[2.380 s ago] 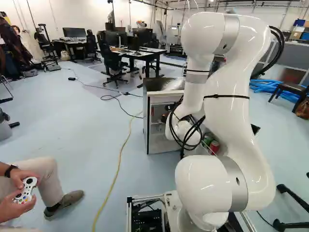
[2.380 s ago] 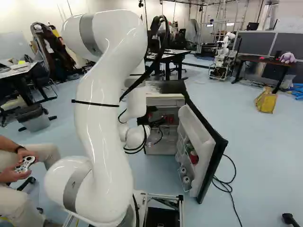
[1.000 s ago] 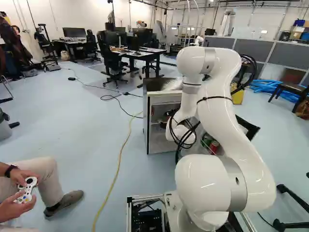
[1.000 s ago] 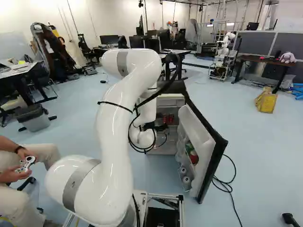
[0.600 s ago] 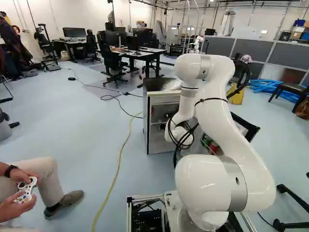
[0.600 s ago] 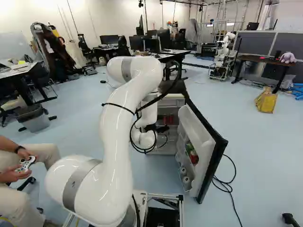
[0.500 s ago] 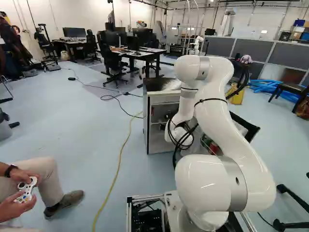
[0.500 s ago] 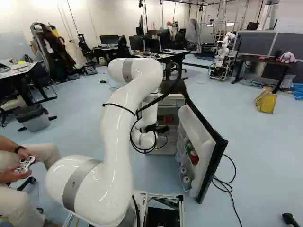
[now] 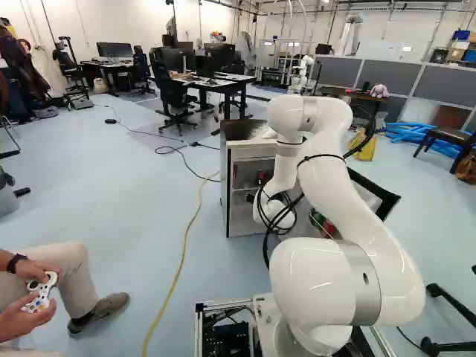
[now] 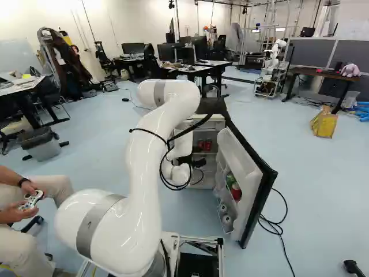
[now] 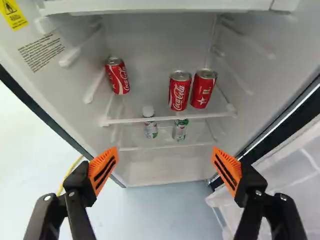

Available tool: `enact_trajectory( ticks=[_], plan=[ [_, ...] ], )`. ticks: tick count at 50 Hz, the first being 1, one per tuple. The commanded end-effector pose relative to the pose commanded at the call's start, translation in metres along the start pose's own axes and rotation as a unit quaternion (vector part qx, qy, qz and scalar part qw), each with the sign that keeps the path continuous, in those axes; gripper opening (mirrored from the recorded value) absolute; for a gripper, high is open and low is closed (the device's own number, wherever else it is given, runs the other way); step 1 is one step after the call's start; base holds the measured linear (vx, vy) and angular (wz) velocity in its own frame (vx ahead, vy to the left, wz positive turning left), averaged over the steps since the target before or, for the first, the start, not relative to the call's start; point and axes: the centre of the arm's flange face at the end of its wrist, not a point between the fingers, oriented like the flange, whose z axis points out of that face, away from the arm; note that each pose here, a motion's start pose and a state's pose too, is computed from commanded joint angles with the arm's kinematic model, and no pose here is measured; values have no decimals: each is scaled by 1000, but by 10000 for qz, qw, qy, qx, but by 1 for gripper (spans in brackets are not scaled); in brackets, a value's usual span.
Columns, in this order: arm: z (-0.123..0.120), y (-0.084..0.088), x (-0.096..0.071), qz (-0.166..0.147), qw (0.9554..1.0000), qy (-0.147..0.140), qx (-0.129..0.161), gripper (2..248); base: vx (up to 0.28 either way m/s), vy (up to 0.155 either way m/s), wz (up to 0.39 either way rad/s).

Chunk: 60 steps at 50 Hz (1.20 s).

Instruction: Grab a drink from the fridge

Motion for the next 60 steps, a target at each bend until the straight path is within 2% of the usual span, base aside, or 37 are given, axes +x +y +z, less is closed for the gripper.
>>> enact_trajectory(
  ticks=[21,60],
  plan=[
    [4,0,-3,78,10000,0,3,247,0,0,0],
    [34,-2,3,26,9997,231,48,247,0,0,0]
  ],
)
